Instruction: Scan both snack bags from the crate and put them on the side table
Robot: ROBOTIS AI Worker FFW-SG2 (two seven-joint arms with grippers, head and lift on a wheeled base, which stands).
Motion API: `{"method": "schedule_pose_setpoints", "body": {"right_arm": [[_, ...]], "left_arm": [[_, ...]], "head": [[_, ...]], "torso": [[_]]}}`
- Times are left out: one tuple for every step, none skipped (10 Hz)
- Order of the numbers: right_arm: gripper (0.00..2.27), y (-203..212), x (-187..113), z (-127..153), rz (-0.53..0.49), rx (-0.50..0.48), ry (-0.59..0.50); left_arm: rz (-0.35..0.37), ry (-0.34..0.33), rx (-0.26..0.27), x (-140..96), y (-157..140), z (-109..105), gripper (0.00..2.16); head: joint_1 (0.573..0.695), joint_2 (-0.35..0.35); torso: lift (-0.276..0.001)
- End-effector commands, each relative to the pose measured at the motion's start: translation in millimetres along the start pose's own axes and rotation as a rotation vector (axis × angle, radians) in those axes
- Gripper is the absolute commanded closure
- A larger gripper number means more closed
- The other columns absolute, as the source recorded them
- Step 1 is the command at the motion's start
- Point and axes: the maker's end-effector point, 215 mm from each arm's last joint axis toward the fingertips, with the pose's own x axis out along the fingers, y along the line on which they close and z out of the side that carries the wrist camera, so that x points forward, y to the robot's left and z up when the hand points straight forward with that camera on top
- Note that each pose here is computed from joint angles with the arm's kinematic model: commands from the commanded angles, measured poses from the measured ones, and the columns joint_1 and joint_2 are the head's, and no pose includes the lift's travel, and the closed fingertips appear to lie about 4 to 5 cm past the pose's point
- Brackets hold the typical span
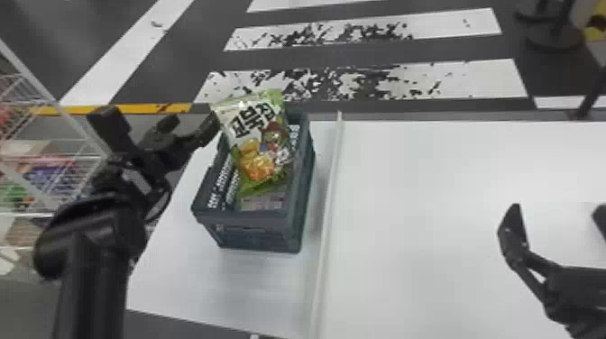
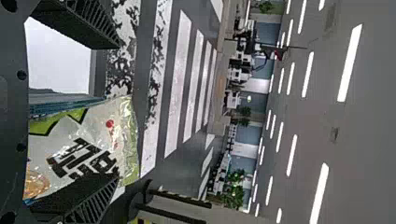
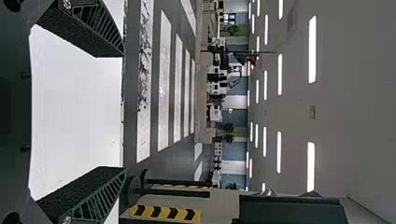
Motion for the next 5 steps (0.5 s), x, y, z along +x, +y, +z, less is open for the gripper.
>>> {"method": "schedule_pose_setpoints", "body": {"right_arm": [[0.06,2,-2,-1,0.004,-0.005,0.003],[0.06,7,-1,-1,0.013,-0.009,0.002],[0.06,15,3,-2,0.026,-0.011,0.006],[0.06,22,5,-2,0.038,-0.016,0.007],[0.06,22,5,-3,0.037,-0.015,0.010]], "left_arm": [[-0.032,0.023,0.019,23,7,7,0.00],[-0.073,0.048,0.032,32,5,4,0.00],[-0.103,0.062,0.040,37,5,4,0.00],[-0.117,0.076,0.034,39,10,2,0.00],[-0.130,0.095,0.034,46,9,-3,0.00]], "head": [[0.695,0.230],[0.695,0.225],[0.695,0.223],[0.695,0.225],[0.695,0.230]], "torso": [[-0.087],[-0.087],[-0.087],[-0.087],[-0.087]]}}
